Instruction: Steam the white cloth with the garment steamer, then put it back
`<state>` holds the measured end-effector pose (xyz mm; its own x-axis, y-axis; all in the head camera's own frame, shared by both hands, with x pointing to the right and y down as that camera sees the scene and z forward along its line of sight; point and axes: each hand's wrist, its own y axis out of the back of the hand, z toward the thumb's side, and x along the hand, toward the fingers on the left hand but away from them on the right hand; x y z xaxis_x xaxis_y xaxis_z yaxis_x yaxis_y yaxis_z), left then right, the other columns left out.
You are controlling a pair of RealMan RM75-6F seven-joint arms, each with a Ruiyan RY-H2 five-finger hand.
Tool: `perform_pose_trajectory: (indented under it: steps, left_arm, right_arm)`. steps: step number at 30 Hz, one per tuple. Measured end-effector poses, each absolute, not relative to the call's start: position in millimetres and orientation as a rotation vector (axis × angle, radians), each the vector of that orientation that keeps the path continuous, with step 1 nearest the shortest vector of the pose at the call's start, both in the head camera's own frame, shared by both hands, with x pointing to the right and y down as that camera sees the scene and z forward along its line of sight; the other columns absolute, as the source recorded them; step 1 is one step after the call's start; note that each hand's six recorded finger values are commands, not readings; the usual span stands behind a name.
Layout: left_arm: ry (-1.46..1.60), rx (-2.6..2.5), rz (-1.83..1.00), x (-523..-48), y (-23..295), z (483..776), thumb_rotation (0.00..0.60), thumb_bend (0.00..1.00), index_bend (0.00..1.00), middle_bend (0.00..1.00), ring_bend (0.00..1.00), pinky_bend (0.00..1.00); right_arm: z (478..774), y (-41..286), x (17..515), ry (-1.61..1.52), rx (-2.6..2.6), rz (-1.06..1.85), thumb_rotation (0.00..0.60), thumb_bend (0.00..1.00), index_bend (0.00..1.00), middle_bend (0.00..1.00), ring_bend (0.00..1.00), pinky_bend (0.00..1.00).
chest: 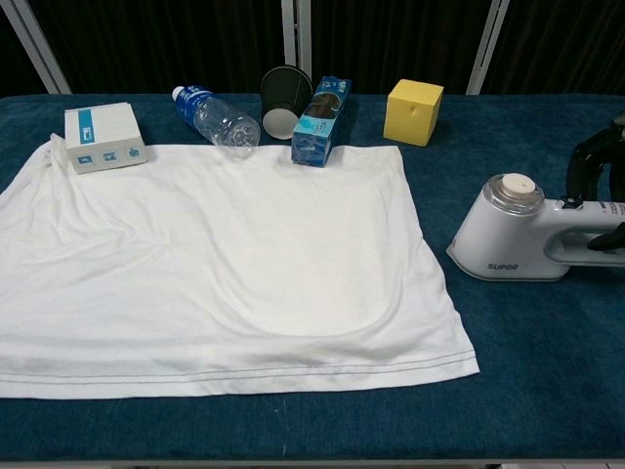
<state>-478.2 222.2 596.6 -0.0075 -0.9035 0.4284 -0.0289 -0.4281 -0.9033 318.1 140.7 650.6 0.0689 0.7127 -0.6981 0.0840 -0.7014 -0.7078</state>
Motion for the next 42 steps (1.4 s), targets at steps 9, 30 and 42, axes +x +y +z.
perform_pose_trajectory:
  steps: [9, 30, 42]
  left_arm:
    - [0.994, -1.547, -1.538, -479, 224, 599, 0.6, 0.3, 0.09, 0.09, 0.0, 0.0]
    - [0.995, -1.553, -1.545, -479, 227, 603, 0.6, 0.3, 0.09, 0.09, 0.0, 0.0]
    - [0.997, -1.571, -1.543, -477, 229, 610, 0.6, 0.3, 0.09, 0.09, 0.0, 0.0]
  right_arm:
    - [661, 141, 321, -0.77, -1.87, 1.715, 0.6, 0.05, 0.54, 0.54, 0.55, 0.13]
    - [674, 154, 323, -0.79, -1.968, 1.779, 0.6, 0.05, 0.6, 0.59, 0.6, 0.13]
    - [682, 167, 328, -0.771, -2.035, 1.831, 0.6, 0.05, 0.62, 0.61, 0.63, 0.13]
